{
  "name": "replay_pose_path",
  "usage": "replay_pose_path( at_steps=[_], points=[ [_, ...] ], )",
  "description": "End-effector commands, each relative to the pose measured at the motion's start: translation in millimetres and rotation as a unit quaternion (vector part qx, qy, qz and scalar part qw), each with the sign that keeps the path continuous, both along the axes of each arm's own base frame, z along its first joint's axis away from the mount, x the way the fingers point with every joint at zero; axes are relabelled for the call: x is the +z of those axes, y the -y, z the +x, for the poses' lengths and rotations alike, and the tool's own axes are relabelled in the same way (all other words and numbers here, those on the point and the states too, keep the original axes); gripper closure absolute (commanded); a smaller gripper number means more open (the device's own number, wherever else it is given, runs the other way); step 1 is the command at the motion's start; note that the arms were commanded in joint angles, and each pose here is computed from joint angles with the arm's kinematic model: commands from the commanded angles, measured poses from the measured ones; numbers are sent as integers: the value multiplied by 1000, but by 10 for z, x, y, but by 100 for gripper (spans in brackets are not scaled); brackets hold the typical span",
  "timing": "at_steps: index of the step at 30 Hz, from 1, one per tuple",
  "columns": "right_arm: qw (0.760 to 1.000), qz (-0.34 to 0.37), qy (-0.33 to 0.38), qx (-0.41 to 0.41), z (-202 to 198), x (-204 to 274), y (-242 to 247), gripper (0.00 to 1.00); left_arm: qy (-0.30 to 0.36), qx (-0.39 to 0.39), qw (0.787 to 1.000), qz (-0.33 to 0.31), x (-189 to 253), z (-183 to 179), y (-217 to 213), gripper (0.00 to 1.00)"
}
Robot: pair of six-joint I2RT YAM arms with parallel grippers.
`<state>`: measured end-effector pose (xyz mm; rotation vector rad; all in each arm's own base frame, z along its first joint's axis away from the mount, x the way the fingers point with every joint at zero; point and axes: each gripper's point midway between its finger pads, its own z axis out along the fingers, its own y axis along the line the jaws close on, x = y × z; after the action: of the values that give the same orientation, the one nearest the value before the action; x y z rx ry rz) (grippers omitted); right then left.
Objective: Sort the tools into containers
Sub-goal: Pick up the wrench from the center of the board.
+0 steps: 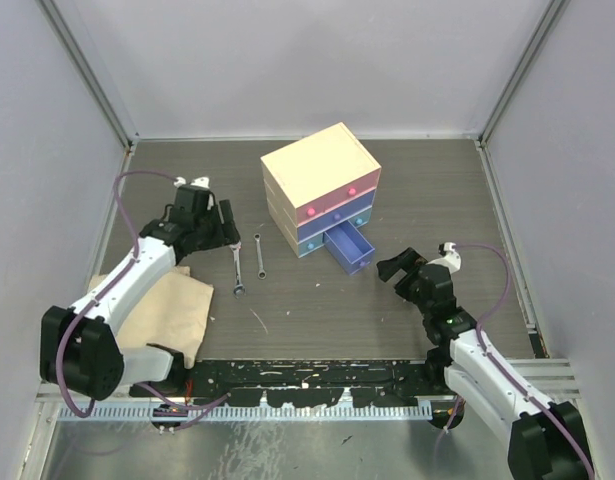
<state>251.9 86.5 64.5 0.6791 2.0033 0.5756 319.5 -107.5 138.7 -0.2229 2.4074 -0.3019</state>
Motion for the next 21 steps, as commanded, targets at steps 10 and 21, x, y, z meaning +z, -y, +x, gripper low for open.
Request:
replay_pose_path(
  at_steps=[10,21],
  points=[
    [999,36,23,28,-15,23,-135,6,-33,-12,999,31,-473,-5,622,33],
    [999,36,16,34,-28,-39,-156,8,-77,-29,994,72,-895,-125,903,39]
  ],
)
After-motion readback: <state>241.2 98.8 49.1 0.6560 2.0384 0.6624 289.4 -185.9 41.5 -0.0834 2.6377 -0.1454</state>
